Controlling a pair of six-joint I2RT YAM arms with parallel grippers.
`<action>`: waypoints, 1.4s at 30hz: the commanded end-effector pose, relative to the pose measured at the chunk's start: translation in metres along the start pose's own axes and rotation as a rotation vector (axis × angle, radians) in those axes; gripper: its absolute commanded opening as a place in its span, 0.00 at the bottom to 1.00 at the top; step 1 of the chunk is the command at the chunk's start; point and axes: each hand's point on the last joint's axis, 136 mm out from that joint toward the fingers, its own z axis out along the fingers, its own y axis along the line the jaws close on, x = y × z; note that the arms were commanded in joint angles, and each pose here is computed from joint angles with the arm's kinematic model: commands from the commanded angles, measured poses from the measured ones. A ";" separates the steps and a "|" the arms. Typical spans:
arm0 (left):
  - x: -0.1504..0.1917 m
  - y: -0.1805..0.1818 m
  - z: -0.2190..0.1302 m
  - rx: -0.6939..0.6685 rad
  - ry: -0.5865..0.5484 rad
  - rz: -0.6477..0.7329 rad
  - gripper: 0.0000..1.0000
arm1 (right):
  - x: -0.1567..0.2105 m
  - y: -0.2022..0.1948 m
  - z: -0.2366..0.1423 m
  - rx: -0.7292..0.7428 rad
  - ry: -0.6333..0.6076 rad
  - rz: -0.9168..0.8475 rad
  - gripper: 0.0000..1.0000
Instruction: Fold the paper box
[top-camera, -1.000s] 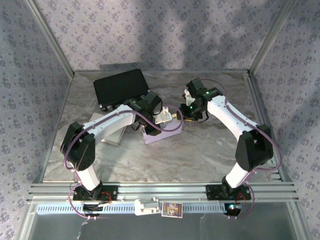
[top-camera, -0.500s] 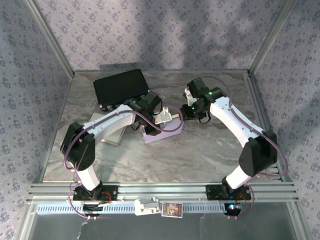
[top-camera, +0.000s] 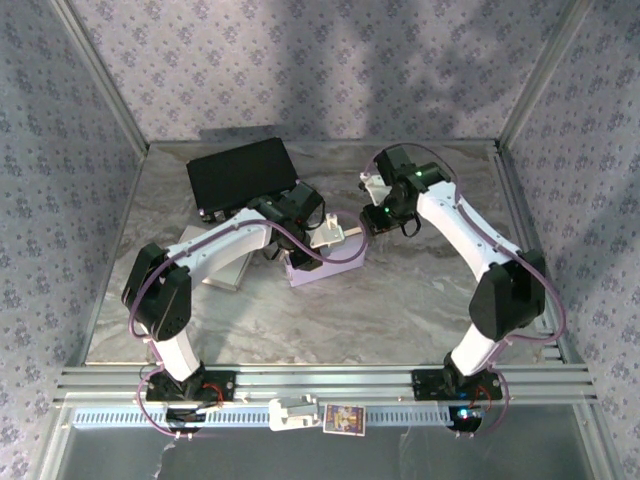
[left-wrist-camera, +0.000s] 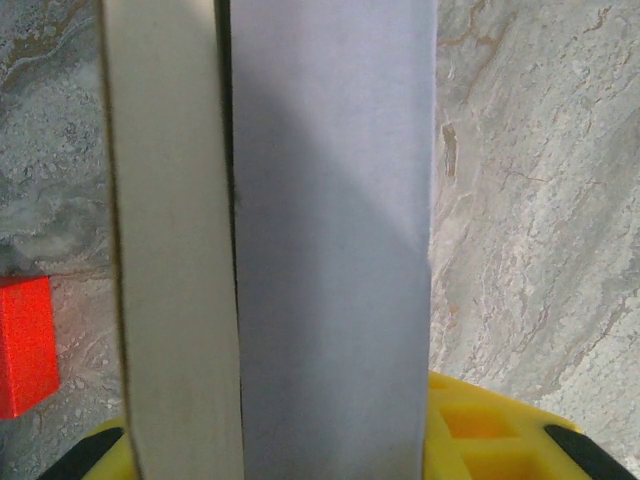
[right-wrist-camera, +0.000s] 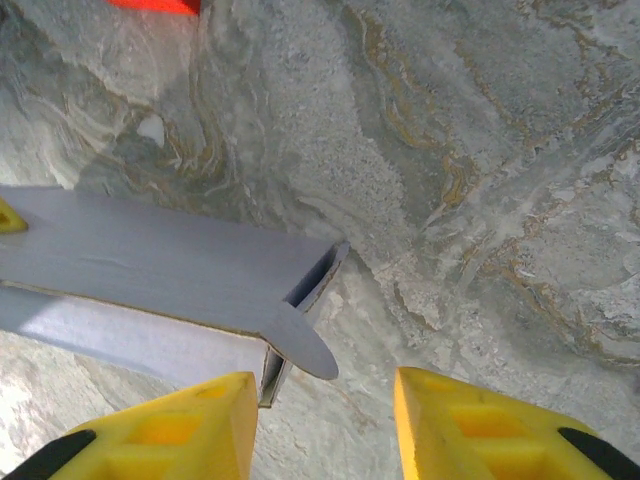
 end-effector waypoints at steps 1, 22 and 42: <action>-0.003 -0.001 -0.001 0.028 -0.004 0.016 0.33 | -0.001 0.004 0.001 -0.007 0.033 -0.071 0.41; -0.002 -0.002 -0.002 0.031 -0.002 0.016 0.33 | -0.010 0.004 0.012 -0.018 0.039 -0.089 0.25; 0.000 0.002 -0.001 0.022 -0.002 -0.003 0.33 | -0.004 0.007 0.005 0.040 0.100 0.017 0.00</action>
